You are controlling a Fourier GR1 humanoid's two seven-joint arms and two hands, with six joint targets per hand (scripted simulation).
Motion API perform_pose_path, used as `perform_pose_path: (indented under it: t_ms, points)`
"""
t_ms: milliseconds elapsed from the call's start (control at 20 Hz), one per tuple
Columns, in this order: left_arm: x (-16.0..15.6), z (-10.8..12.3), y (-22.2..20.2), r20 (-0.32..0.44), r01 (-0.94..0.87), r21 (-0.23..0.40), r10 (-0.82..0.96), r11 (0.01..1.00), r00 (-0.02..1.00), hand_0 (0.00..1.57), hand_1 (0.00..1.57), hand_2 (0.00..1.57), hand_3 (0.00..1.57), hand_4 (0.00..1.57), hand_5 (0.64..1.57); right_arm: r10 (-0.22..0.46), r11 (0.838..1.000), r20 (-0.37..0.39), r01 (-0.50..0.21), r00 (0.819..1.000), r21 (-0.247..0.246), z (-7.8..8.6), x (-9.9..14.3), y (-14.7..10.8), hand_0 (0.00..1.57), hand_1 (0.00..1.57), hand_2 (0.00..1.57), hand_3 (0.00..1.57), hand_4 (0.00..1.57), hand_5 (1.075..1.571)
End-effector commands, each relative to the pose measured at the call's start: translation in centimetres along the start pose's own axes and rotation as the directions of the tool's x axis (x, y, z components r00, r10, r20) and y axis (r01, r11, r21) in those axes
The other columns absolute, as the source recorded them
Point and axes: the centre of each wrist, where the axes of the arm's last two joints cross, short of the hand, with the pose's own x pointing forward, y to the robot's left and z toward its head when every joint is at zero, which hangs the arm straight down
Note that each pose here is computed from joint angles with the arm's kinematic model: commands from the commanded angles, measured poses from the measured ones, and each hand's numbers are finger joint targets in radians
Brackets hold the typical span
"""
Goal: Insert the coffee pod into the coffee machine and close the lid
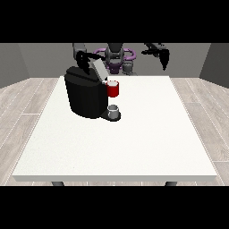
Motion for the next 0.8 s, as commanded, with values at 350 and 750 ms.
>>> perform_pose_path:
  t_ms: [350,750]
  points:
    - [0.9,0.1,1.4,0.028,0.034,0.008,-0.034,0.999,0.999,0.00,0.00,0.00,0.00,0.00,1.571,0.019,0.998,0.037,-0.021,0.999,0.053,-1.5,0.2,1.5,0.00,0.00,0.00,0.00,0.00,1.571]
    - [0.9,0.5,0.0,0.021,0.040,-0.017,-0.039,0.999,0.999,0.00,0.00,0.00,0.00,0.00,1.571,0.049,0.998,0.037,-0.051,0.998,0.046,-3.1,1.6,1.4,0.00,0.00,0.00,0.00,0.08,1.571]
